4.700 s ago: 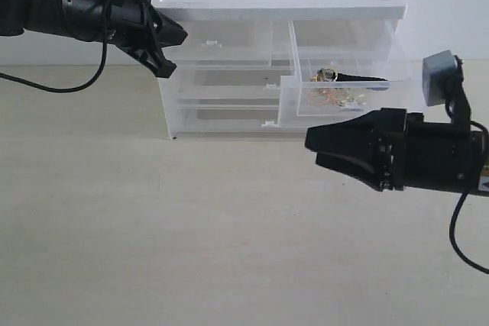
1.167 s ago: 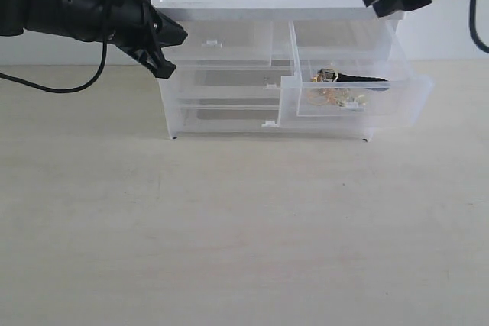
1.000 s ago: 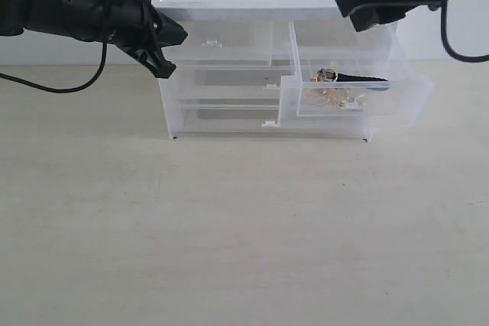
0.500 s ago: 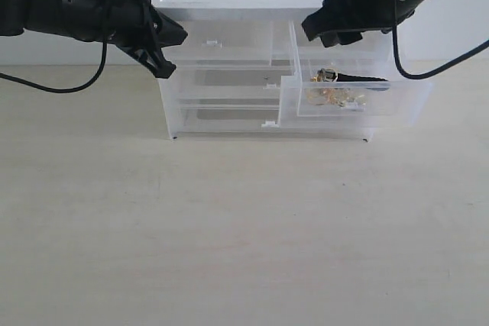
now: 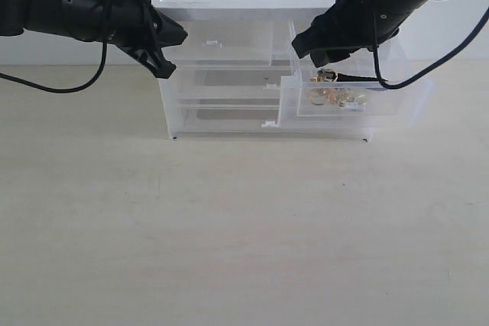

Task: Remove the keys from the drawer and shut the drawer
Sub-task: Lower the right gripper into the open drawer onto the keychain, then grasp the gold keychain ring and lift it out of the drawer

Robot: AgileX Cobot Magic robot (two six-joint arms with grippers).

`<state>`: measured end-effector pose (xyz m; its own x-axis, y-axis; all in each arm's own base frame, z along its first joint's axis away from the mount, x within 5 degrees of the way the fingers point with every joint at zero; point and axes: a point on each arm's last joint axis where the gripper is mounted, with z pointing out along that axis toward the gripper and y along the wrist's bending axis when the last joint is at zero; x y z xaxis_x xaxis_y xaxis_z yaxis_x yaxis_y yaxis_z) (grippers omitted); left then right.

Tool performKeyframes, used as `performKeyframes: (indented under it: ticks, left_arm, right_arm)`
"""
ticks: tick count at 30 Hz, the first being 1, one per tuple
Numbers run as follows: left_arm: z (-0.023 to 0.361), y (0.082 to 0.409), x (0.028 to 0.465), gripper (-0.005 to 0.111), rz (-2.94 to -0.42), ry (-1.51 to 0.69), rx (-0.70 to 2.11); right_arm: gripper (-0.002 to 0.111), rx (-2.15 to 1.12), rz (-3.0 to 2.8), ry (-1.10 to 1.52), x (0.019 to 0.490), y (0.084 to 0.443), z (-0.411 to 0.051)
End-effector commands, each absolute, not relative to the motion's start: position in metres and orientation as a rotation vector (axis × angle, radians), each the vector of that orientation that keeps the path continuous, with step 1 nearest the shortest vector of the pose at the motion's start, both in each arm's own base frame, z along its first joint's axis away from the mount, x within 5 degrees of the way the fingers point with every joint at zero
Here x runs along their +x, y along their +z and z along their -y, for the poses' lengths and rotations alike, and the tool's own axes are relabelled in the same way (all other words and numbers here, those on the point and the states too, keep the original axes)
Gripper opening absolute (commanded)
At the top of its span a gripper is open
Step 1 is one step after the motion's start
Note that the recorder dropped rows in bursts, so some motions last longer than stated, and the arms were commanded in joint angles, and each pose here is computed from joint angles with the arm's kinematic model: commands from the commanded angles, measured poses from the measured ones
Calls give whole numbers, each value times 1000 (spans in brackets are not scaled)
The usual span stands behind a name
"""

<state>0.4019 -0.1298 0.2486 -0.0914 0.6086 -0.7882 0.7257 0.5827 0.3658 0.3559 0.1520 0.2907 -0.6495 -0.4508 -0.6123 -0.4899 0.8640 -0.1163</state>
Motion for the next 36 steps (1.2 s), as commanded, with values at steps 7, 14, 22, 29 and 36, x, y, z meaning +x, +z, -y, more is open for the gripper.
performKeyframes:
  ticks: [7, 14, 22, 29, 36]
  left_arm:
    - [123, 258, 408, 4, -1788, -70, 1003]
    - [124, 258, 408, 4, -1788, -78, 1000]
    - [124, 258, 408, 4, -1788, -78, 1000]
    - [124, 258, 408, 4, -1788, -78, 1000]
    - [124, 258, 408, 4, -1788, -78, 1000]
  right_arm:
    - [47, -683, -2427, 108, 359, 280, -155]
    - [47, -683, -2450, 111, 360, 274, -156]
    - [46, -690, -2473, 108, 359, 272, -155]
    - [13, -713, -2472, 100, 358, 272, -155]
    - [0, -718, -2455, 99, 359, 273, -155]
